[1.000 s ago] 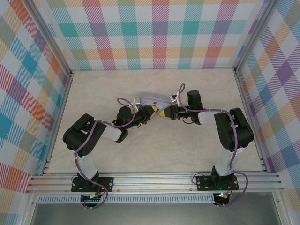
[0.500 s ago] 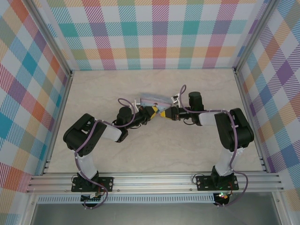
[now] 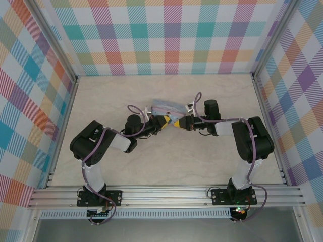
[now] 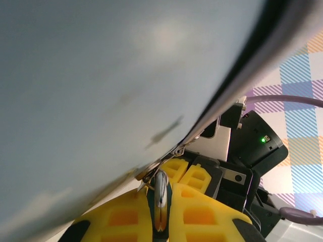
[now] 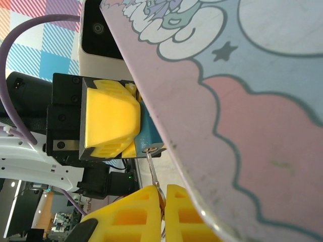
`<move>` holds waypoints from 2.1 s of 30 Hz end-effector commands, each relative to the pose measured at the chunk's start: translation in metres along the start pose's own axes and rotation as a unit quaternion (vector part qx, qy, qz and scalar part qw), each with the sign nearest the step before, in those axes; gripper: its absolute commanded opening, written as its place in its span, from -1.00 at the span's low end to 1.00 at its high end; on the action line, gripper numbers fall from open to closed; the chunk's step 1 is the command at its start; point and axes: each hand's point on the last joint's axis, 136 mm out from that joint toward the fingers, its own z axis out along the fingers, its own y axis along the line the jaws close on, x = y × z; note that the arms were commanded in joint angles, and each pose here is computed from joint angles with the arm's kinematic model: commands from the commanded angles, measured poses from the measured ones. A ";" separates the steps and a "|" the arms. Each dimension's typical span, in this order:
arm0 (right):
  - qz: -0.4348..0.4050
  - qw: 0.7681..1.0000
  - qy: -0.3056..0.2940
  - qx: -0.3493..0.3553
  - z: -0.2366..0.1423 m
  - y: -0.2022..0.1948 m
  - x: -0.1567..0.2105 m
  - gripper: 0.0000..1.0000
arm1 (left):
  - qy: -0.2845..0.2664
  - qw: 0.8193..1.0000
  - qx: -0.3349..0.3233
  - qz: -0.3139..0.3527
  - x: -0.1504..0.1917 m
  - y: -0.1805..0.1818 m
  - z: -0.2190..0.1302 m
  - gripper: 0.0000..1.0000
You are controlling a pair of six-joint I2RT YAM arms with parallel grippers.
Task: Unlock a padlock with a key
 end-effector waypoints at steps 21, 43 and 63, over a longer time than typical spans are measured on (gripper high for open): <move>-0.026 0.999 -0.003 0.024 0.010 0.003 -0.003 -0.85 | 0.058 0.995 0.065 0.056 0.014 -0.033 0.000 -1.00; -0.034 0.999 -0.020 0.014 0.006 0.011 -0.015 -0.84 | 0.059 0.995 0.055 0.059 0.016 -0.026 -0.005 -1.00; -0.023 0.999 -0.016 0.016 0.023 0.004 -0.017 -0.85 | 0.056 0.994 0.074 0.058 0.015 -0.041 -0.008 -1.00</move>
